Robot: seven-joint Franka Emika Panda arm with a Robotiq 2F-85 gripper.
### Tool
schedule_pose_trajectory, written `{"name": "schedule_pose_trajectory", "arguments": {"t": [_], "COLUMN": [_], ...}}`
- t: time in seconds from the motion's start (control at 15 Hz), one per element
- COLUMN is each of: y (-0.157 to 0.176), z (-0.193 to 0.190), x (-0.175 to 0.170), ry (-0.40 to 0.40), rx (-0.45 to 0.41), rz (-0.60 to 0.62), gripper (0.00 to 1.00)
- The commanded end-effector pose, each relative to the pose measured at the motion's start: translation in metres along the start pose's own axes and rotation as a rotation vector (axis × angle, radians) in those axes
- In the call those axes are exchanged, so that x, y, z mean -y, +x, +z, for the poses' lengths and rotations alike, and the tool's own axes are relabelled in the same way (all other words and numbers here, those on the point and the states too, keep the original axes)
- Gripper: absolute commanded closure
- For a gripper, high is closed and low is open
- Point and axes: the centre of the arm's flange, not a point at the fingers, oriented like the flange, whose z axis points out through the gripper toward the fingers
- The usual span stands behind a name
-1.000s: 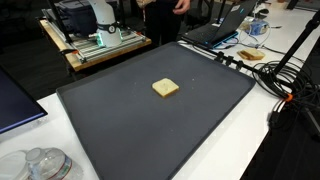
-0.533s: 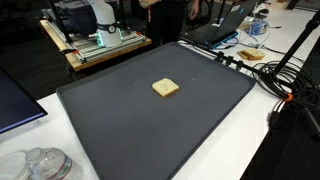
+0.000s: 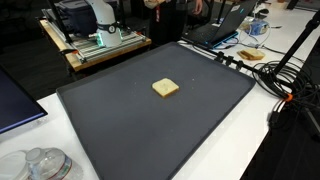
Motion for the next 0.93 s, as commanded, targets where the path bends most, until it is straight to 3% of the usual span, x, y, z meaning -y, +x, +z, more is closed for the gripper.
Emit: {"name": "schedule_pose_trajectory", "arguments": {"t": [0.0, 0.07, 0.6, 0.67, 0.87], "y": [0.004, 0.007, 0.007, 0.007, 0.029], "z": [0.004, 0.007, 0.009, 0.009, 0.023], "x": [-0.004, -0.005, -0.003, -0.003, 0.008], "ry": [0.001, 0.002, 0.003, 0.003, 0.094], "rx": [0.004, 0.008, 0.01, 0.01, -0.059], "rz": [0.042, 0.05, 0.045, 0.045, 0.126], "gripper": [0.95, 0.78, 0.78, 0.95, 0.95]}}
